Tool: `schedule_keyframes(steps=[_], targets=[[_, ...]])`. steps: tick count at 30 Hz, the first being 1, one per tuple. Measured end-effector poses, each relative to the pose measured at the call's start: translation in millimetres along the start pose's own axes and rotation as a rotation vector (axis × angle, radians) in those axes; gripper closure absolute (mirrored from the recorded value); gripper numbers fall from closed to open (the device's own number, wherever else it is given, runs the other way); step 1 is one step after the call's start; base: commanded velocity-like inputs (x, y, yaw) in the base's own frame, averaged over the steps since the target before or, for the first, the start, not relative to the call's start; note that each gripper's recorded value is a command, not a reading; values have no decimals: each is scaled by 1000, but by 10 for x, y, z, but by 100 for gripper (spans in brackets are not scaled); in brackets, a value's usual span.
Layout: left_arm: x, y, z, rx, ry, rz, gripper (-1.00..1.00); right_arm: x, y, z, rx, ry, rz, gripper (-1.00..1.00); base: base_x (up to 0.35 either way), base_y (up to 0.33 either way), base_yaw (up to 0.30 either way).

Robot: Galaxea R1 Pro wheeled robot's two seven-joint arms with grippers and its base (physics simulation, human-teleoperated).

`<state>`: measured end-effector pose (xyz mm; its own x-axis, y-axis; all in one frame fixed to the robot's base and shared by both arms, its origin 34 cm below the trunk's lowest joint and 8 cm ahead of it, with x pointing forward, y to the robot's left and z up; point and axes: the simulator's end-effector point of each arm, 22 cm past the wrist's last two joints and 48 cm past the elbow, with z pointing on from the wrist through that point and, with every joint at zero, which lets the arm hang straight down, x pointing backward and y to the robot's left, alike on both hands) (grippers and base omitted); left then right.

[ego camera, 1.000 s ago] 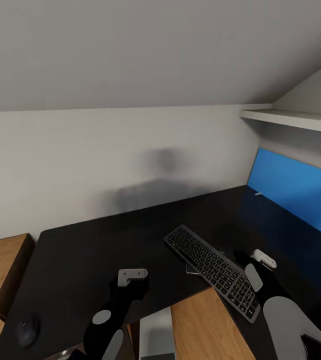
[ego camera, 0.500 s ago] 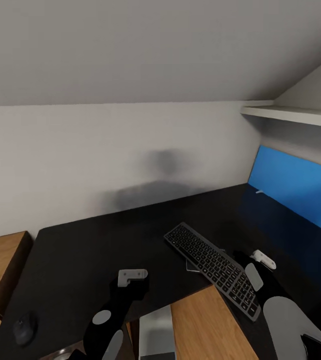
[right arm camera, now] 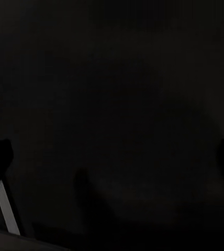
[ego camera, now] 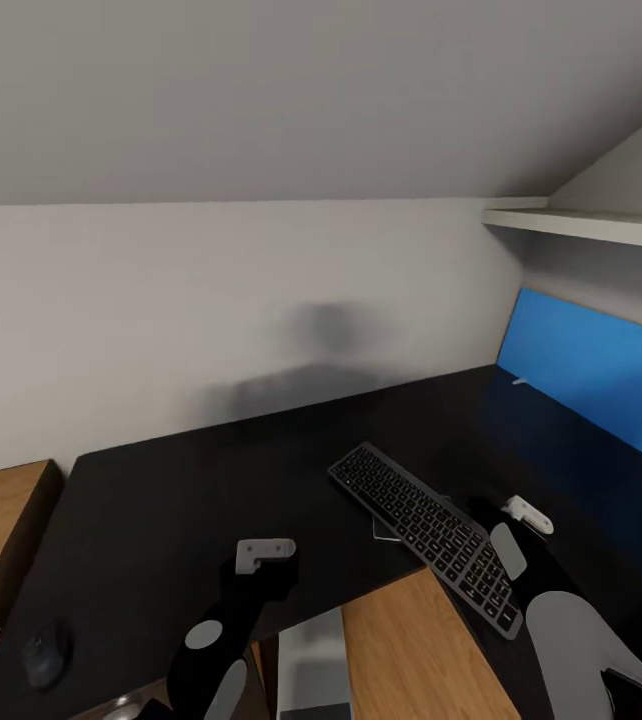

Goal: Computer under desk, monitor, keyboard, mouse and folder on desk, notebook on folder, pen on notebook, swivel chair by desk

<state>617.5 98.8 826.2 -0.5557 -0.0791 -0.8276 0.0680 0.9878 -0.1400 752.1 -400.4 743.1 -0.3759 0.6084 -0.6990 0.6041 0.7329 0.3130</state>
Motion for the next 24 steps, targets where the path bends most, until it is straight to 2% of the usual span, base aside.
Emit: schedule_keyframes(steps=[7, 15, 24], targets=[[23, 35, 7, -4, 5, 5, -100, 0, 5, -1, -1, 0, 0, -100, -2, 1, 0], [60, 44, 20, -7, 13, 7, -100, 8, 11, 1, -3, 2, 2, -100, -95, 81, 0], [82, 39, 24, -7, 18, 9, -100, 0, 3, 0, 0, -1, -4, -100, -18, 160, 0]])
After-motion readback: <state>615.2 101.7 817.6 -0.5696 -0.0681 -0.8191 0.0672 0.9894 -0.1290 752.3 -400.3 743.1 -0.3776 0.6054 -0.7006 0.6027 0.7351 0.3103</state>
